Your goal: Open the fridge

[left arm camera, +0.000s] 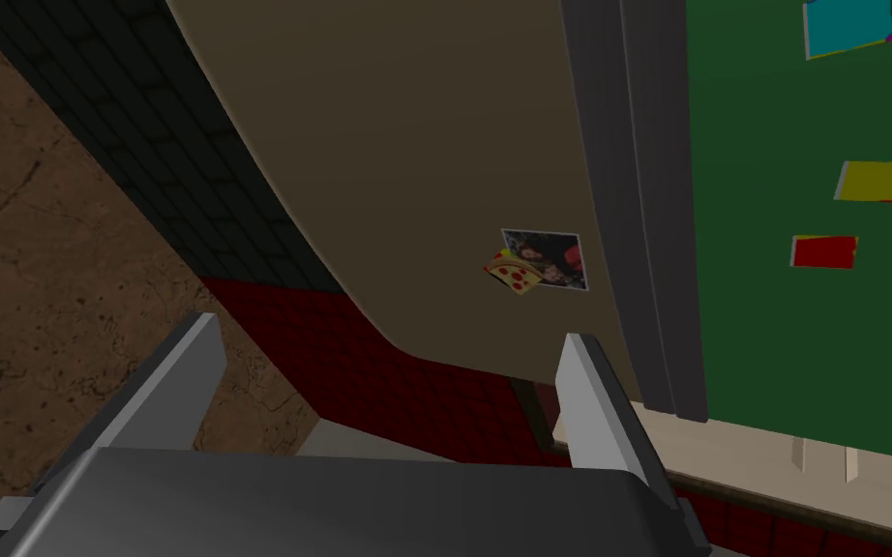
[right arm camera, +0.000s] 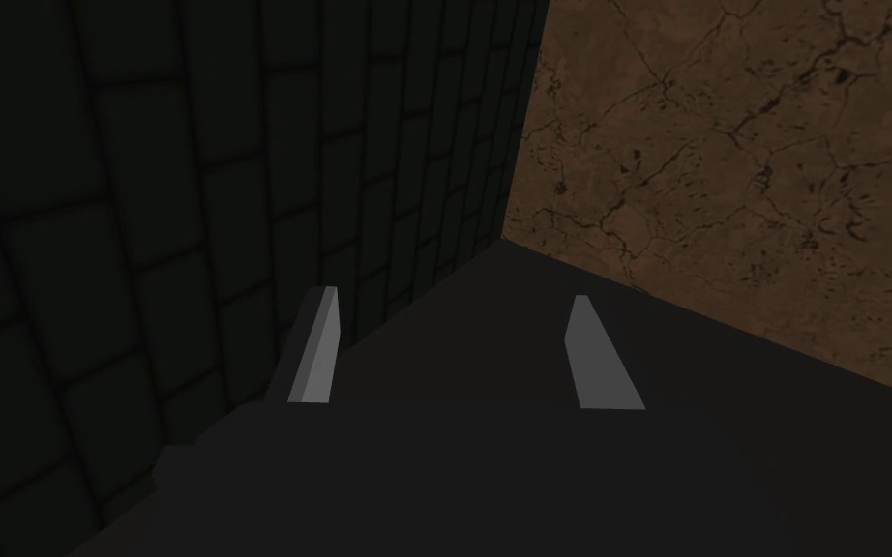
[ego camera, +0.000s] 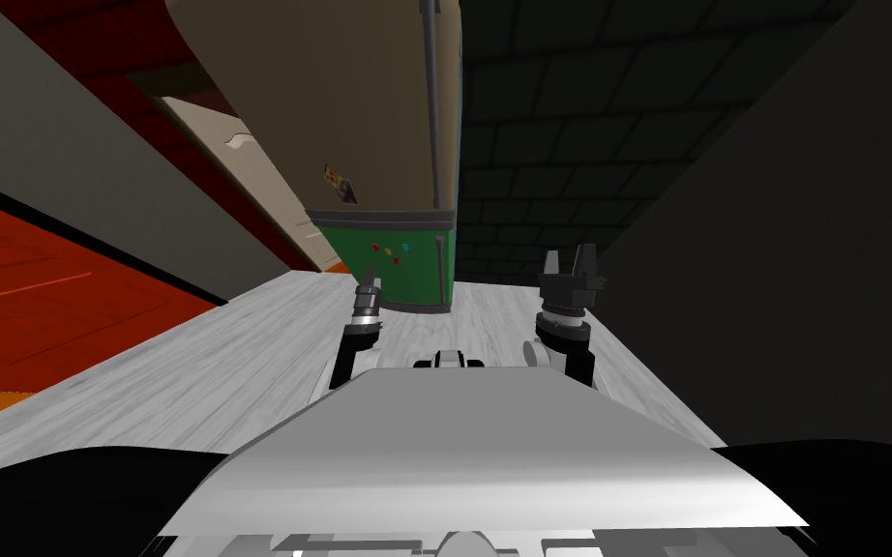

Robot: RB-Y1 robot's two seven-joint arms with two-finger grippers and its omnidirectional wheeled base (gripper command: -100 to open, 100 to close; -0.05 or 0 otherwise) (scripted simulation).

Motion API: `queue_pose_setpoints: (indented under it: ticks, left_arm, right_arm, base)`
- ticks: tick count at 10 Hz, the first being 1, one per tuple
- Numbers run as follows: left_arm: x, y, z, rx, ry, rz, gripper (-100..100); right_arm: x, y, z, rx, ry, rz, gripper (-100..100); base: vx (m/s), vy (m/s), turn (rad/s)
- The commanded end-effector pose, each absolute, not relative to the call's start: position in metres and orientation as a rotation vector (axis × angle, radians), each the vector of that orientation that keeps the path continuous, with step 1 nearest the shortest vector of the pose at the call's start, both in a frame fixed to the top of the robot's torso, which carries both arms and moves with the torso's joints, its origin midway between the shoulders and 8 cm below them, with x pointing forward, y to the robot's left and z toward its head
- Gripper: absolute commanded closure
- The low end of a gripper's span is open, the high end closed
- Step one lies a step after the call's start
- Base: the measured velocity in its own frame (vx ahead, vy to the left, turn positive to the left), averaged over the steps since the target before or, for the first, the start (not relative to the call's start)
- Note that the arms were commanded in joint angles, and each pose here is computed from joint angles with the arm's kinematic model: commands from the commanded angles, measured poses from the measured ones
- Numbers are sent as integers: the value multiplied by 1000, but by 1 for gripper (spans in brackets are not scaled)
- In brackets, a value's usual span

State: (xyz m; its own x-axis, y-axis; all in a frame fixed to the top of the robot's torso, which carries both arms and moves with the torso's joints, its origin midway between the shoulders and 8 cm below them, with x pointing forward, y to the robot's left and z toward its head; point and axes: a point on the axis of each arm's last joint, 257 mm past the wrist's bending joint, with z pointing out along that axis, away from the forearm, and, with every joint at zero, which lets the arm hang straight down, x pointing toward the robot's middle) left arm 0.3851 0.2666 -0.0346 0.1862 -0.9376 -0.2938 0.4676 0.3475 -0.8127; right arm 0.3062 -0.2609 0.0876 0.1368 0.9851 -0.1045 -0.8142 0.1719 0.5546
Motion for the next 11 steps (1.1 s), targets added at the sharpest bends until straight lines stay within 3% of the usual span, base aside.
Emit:
queue_pose_setpoints:
  ticks: [1, 11]
  left_arm:
    - [400, 267, -32, -609, 957, -1050, -100]
    - [441, 280, -25, -602, 1066, -914, -100]
  right_arm:
    - [306, -261, 88, 411, 504, 1356, 0]
    - [306, -261, 88, 411, 504, 1356, 0]
  base:
    - [70, -41, -54]
    - [56, -37, -42]
